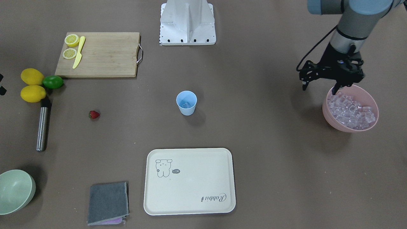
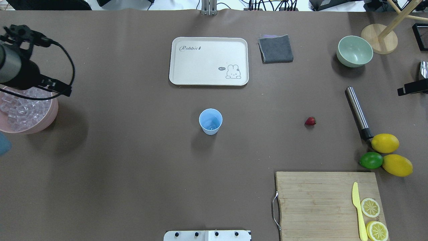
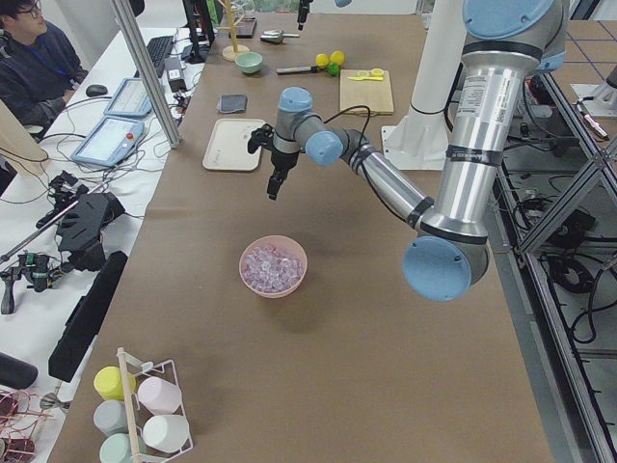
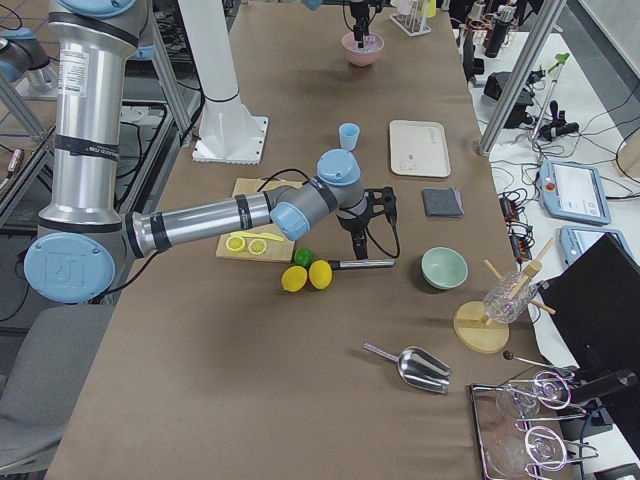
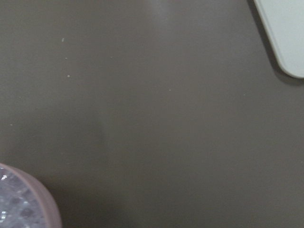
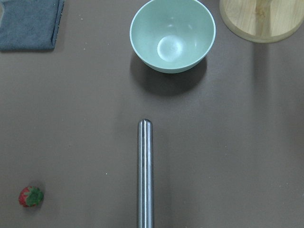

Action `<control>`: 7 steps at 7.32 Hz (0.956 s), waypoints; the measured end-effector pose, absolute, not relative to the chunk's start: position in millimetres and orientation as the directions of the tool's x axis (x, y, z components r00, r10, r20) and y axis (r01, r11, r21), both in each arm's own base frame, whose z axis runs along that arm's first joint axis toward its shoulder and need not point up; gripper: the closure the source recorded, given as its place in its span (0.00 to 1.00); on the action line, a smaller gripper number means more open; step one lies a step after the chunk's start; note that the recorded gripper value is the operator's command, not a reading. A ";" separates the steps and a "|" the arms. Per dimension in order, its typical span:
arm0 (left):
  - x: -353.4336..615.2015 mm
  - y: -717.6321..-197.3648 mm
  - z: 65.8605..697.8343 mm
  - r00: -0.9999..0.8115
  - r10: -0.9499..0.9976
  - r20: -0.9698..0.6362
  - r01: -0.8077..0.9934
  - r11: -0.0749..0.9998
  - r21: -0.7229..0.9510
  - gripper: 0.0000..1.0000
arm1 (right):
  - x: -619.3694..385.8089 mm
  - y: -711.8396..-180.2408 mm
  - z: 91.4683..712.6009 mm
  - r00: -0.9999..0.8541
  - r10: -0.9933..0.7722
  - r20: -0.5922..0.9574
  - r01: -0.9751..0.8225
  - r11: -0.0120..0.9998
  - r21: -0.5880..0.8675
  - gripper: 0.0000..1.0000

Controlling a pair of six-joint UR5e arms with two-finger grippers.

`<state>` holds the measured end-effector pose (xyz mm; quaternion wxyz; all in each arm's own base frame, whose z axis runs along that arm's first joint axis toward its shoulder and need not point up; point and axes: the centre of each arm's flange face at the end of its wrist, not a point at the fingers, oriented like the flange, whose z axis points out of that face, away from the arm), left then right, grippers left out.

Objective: Mash ice and strawberries in cup
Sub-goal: 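Move the left gripper back over the pink ice bowl, then lower the left gripper into the bowl and grasp more ice cubes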

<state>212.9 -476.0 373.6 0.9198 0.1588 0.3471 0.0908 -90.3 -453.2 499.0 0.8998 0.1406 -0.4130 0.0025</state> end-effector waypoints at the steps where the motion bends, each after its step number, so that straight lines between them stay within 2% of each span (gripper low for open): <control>1: 183.3 -474.0 412.8 0.748 0.302 -0.591 -0.076 0.924 0.376 0.01 | -97.0 -452.7 498.7 0.663 -0.118 0.739 -0.112 0.961 0.254 0.00; 4: 140.8 -444.4 533.5 0.741 0.323 -0.589 -0.054 0.902 0.427 0.03 | -111.0 -455.1 492.6 0.666 -0.134 0.734 -0.100 0.959 0.266 0.00; 7: 146.8 -432.6 561.4 0.712 0.263 -0.651 0.034 0.913 0.405 0.04 | -112.8 -455.6 490.9 0.668 -0.139 0.731 -0.099 0.957 0.273 0.00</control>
